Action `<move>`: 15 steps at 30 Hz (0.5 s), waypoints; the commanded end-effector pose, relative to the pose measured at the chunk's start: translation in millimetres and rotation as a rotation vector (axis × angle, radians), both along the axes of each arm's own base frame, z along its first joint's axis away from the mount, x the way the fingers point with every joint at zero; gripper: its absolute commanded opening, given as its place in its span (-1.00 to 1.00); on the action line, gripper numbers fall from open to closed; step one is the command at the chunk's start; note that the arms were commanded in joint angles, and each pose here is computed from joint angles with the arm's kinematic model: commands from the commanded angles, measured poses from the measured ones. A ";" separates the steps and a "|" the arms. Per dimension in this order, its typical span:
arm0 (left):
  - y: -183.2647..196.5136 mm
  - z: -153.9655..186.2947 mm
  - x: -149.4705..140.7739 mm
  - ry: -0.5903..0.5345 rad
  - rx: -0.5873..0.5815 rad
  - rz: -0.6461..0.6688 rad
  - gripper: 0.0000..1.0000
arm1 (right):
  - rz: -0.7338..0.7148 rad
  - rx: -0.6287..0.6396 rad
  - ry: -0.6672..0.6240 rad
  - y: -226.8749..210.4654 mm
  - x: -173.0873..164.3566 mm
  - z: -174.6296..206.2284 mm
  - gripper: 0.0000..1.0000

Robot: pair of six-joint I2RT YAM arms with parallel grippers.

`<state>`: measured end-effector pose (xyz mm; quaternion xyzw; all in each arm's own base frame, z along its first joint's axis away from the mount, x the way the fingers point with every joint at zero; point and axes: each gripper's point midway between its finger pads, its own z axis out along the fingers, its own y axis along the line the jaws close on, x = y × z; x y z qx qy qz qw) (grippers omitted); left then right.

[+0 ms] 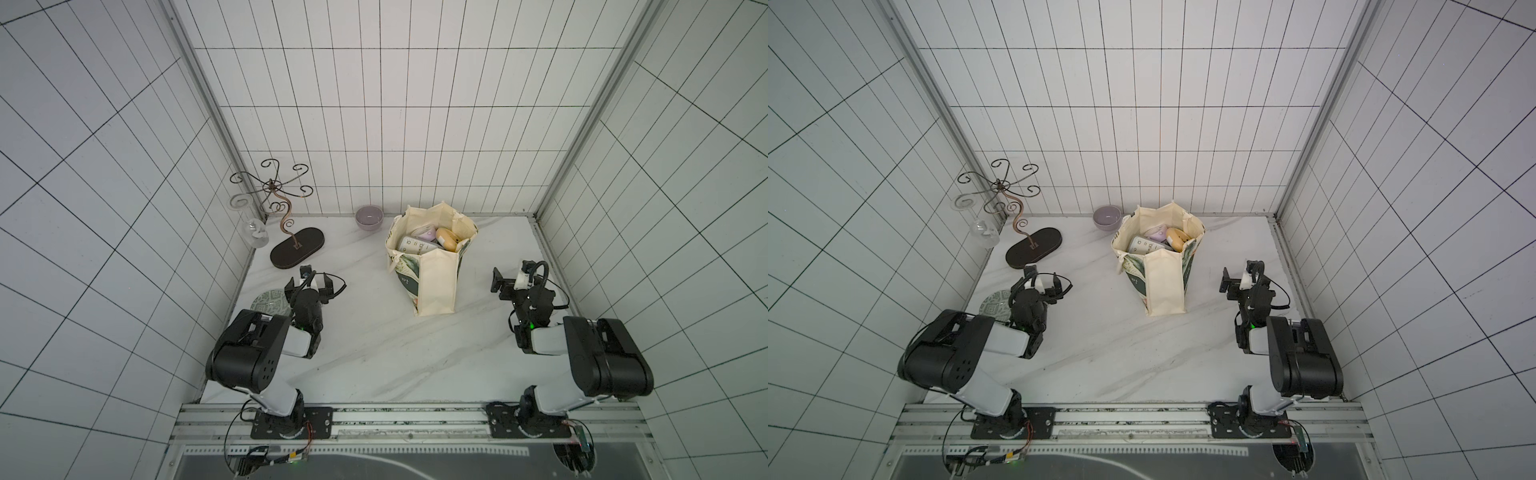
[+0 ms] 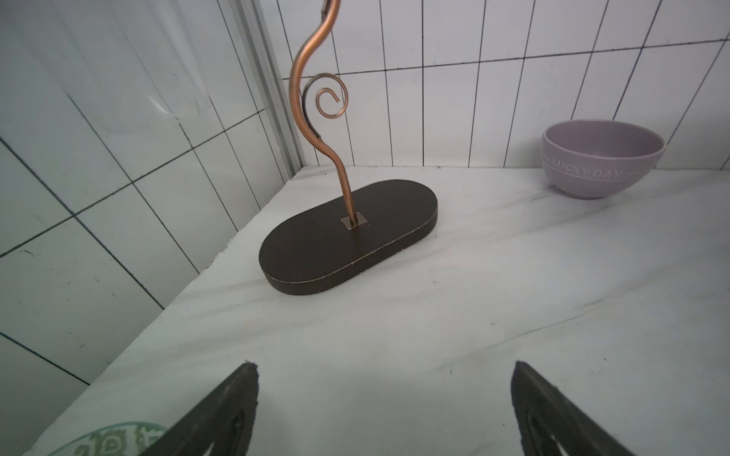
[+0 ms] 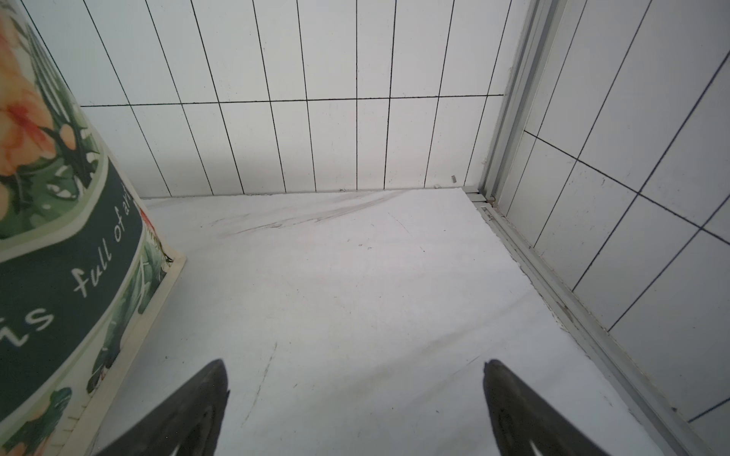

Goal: Put the alarm clock into the canvas bag
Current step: Reset both arms

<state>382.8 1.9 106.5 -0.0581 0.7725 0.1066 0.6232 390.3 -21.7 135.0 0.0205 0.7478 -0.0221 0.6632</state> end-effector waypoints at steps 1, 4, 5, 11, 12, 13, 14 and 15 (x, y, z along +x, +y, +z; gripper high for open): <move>-6.6 23.5 13.2 -0.048 -0.012 -0.049 0.95 | -0.005 -0.017 0.002 1.4 -7.7 -6.0 0.99; -4.6 23.0 15.1 -0.047 -0.019 -0.052 0.95 | -0.005 -0.017 0.003 1.3 -7.8 -6.2 0.99; -4.7 22.6 14.4 -0.047 -0.017 -0.052 0.95 | -0.003 -0.017 0.002 1.8 -7.4 -5.7 0.99; -4.1 22.9 15.4 -0.047 -0.020 -0.052 0.95 | -0.002 -0.015 0.004 1.5 -7.0 -6.1 0.99; -4.2 22.6 15.4 -0.046 -0.020 -0.052 0.95 | -0.002 -0.014 0.003 1.5 -7.0 -5.9 0.99; -4.1 22.8 15.5 -0.047 -0.020 -0.052 0.95 | -0.002 -0.015 0.002 1.5 -7.1 -5.7 0.99; -4.3 22.3 15.3 -0.045 -0.020 -0.053 0.95 | -0.001 -0.015 0.002 1.8 -7.0 -5.6 0.99; -4.2 22.7 15.6 -0.047 -0.019 -0.053 0.95 | -0.002 -0.015 0.002 1.6 -7.0 -5.6 0.99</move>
